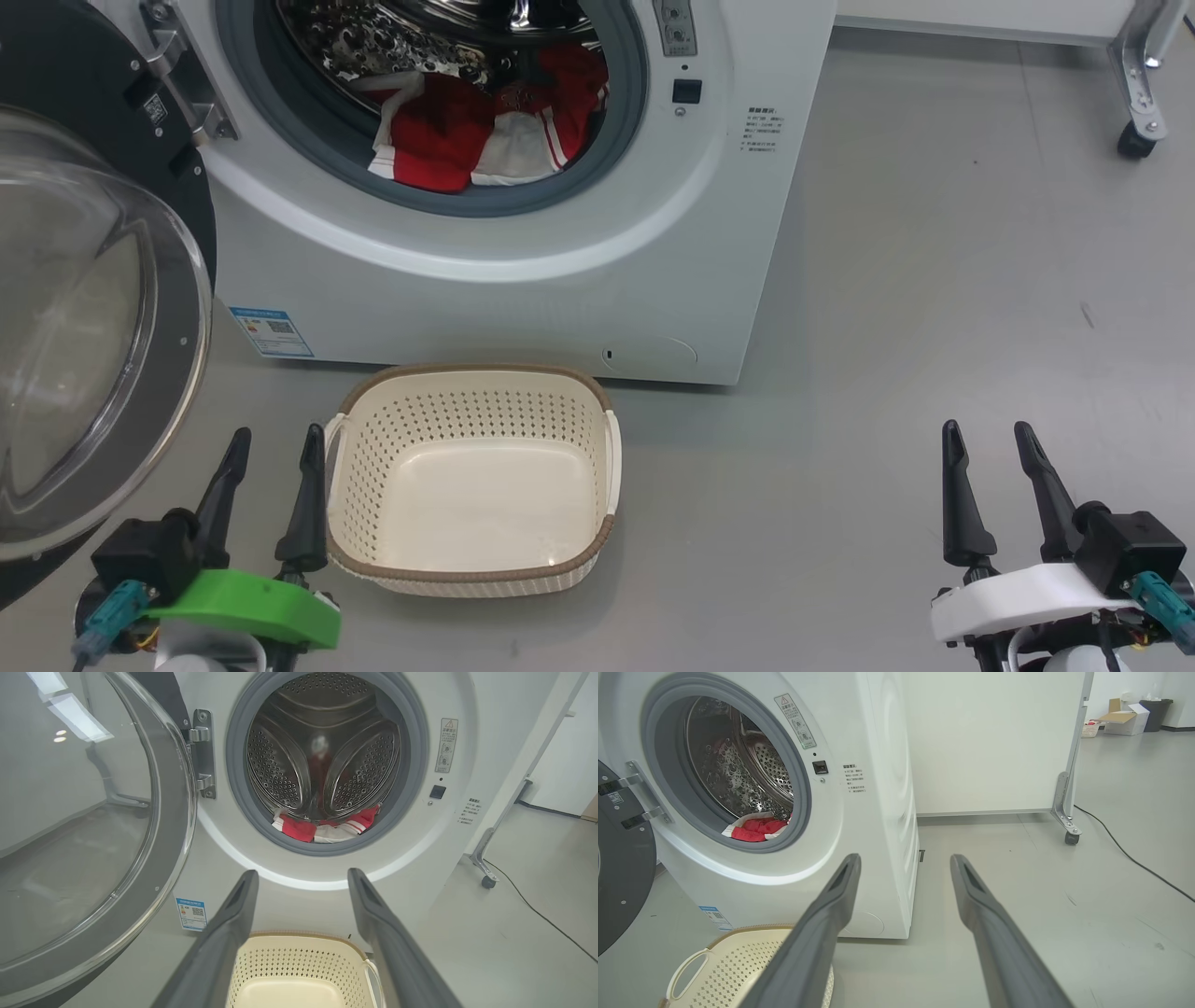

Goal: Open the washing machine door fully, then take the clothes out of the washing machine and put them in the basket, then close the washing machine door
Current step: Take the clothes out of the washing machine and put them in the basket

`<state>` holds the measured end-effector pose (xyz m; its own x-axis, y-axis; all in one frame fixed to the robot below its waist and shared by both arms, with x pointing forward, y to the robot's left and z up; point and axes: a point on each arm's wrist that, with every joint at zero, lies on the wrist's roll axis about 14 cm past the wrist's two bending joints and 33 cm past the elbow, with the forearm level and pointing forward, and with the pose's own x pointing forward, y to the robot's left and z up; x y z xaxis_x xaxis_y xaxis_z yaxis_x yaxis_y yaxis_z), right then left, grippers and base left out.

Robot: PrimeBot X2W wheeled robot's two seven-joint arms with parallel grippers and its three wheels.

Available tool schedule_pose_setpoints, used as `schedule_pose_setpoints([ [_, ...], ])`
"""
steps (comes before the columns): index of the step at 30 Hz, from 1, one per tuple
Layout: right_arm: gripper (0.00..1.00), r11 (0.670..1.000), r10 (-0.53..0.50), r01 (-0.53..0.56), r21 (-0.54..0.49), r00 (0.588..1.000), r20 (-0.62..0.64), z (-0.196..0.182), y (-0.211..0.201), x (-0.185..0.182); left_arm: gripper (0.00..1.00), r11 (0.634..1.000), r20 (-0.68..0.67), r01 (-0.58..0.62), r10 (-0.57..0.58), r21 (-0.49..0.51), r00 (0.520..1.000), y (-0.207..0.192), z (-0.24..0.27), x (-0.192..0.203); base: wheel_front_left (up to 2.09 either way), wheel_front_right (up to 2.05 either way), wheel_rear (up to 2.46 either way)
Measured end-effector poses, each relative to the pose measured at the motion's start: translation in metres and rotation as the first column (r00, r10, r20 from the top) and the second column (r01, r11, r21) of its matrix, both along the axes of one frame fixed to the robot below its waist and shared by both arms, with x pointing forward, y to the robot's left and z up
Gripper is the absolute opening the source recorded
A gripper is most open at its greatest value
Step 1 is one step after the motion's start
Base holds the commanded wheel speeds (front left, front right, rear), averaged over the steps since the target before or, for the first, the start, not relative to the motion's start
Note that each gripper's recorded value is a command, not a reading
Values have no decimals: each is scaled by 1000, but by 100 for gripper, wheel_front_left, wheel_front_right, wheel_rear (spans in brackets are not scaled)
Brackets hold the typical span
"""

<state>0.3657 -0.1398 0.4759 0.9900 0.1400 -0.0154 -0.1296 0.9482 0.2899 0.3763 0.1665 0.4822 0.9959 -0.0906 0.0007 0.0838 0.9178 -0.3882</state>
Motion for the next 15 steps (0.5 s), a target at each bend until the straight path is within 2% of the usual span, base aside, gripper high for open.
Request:
schedule_pose_setpoints([
  [2, 100, 1000, 0, 0, 0, 1000, 0, 0, 0, 0, 100, 1000, -6, -14, 14, 27, 1000, 6, -2, 0, 127, -127, 0],
  [15, 100, 1000, -1, 1, 4, 1000, 1, 0, 0, 0, 100, 1000, -4, -7, 7, 24, 1000, 3, -1, -1, 100, -100, 0],
])
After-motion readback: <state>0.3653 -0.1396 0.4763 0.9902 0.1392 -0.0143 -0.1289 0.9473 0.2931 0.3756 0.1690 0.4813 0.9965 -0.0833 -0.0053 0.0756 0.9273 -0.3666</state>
